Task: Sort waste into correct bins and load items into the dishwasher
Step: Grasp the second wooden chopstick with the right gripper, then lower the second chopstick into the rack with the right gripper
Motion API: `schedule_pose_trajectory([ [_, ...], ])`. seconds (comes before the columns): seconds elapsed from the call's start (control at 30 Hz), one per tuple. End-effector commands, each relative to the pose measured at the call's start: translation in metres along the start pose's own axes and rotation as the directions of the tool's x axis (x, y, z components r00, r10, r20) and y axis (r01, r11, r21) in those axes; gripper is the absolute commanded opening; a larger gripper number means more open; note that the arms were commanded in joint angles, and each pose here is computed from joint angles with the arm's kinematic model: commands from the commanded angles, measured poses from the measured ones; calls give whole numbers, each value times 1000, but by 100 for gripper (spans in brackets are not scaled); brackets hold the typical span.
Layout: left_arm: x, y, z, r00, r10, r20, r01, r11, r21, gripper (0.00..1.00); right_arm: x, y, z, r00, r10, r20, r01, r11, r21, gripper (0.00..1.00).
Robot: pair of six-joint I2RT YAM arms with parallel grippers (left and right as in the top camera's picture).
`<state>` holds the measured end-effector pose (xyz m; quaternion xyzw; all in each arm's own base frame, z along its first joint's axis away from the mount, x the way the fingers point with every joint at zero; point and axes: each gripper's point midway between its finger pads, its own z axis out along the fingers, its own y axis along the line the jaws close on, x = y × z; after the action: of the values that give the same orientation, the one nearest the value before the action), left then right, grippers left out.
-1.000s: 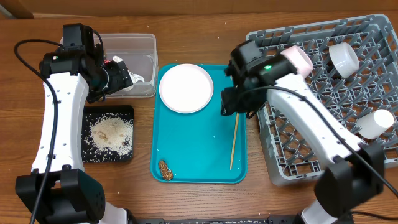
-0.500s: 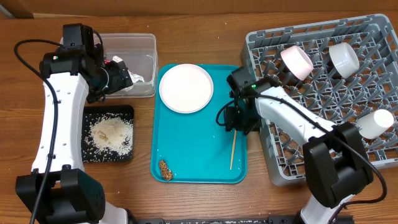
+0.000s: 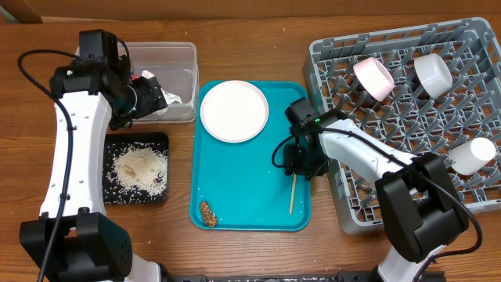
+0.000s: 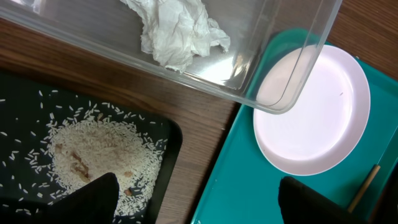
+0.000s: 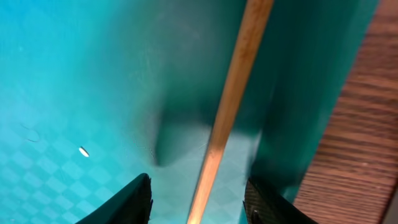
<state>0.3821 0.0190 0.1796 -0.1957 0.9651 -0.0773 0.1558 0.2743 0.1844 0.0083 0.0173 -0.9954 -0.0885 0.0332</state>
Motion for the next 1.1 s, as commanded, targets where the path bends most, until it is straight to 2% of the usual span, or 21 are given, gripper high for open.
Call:
schedule_pose_trajectory([
  [0.0, -5, -7, -14, 999, 6, 40, -6, 1000, 17, 84, 12, -1, 10, 1000, -17, -20, 18, 999, 30, 48],
  [0.17, -5, -7, -14, 999, 6, 40, -7, 1000, 17, 84, 19, 8, 14, 998, -58, -24, 59, 998, 34, 32],
  [0.4, -5, -7, -14, 999, 6, 40, -7, 1000, 17, 84, 21, 12, 16, 997, -80, -17, 80, 996, 47, 4],
  [0.63, -5, -7, -14, 999, 6, 40, -7, 1000, 17, 84, 20, 14, 12, 997, -81, -16, 81, 996, 46, 4],
  [0.77, -5, -7, -14, 999, 6, 40, -7, 1000, 17, 84, 9, 22, -10, 997, -82, 4, 82, 996, 37, 4],
  [0.93, -5, -7, -14, 999, 6, 41, -7, 1000, 16, 84, -22, 37, -69, 981, -153, 121, 154, 988, 4, 4],
  [1.07, -5, -7, -14, 999, 6, 41, -7, 1000, 17, 84, -47, 19, -129, 956, -174, 237, 165, 984, 60, 4],
])
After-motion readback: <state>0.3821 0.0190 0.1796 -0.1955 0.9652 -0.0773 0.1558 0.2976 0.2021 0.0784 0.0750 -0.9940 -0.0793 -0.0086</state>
